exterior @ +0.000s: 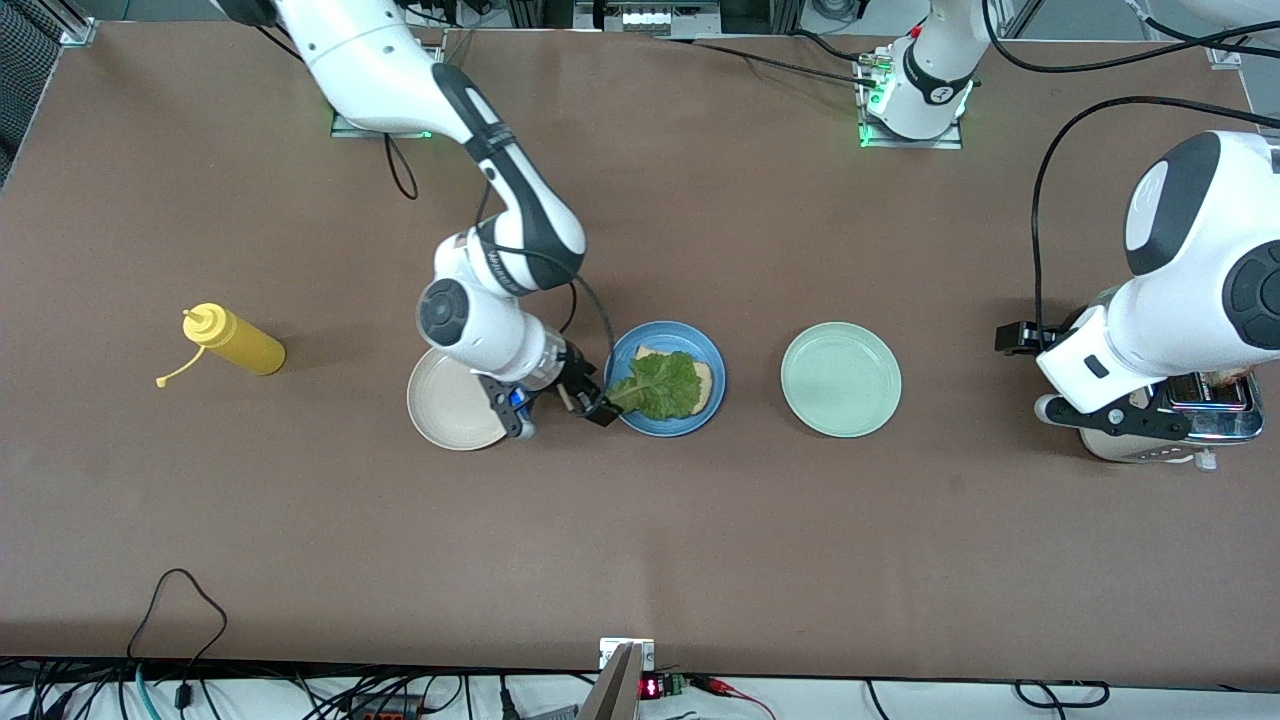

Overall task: Make sandwich in blue plate with both arms
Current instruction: 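Withdraw the right gripper away from the blue plate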

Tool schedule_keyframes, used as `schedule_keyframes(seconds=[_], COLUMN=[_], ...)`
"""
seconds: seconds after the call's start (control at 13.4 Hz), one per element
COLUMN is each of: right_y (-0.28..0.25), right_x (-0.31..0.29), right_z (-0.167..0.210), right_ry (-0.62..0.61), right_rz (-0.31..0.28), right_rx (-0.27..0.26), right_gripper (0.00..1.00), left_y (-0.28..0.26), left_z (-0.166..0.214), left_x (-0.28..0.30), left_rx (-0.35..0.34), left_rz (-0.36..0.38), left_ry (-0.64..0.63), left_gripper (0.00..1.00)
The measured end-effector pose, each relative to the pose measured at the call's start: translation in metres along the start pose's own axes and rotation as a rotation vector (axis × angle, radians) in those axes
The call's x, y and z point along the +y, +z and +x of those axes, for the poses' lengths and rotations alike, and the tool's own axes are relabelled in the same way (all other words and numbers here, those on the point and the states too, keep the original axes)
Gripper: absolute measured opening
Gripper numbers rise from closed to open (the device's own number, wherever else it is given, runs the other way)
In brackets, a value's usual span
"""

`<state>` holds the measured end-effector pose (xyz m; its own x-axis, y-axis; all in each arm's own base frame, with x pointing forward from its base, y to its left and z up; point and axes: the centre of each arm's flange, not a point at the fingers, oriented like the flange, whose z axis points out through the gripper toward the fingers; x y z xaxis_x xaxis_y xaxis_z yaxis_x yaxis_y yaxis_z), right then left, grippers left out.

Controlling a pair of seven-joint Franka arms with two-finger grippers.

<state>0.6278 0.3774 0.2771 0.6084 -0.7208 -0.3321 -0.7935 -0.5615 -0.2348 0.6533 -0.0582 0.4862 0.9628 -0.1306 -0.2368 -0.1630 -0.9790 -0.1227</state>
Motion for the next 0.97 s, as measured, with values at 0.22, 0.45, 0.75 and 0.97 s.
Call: schedule_keyframes(seconds=[0.22,0.45,0.75,0.97], right_y=[-0.089,-0.176,-0.282,-0.355], right_x=[0.009,0.037,0.091,0.143], right_z=[0.043,0.089,0.126,0.167], right_ry=[-0.131,-0.299,-0.568,-0.751], right_rz=[-0.061,-0.127,-0.273,-0.341], right_rx=[-0.031,-0.043,-0.023,-0.005], right_gripper=[1.0,1.0,1.0,1.0], left_y=[-0.002,-0.001,-0.001,-0.001], left_z=[-0.001,-0.002,-0.002,-0.002], left_x=[-0.003,-0.016,-0.016,-0.015], left_rx=[0.003,0.002,0.002,0.002], left_rz=[-0.001,-0.006,-0.015,-0.017], left_ry=[-0.005,-0.024,-0.025,-0.025], left_gripper=[1.0,1.0,1.0,1.0])
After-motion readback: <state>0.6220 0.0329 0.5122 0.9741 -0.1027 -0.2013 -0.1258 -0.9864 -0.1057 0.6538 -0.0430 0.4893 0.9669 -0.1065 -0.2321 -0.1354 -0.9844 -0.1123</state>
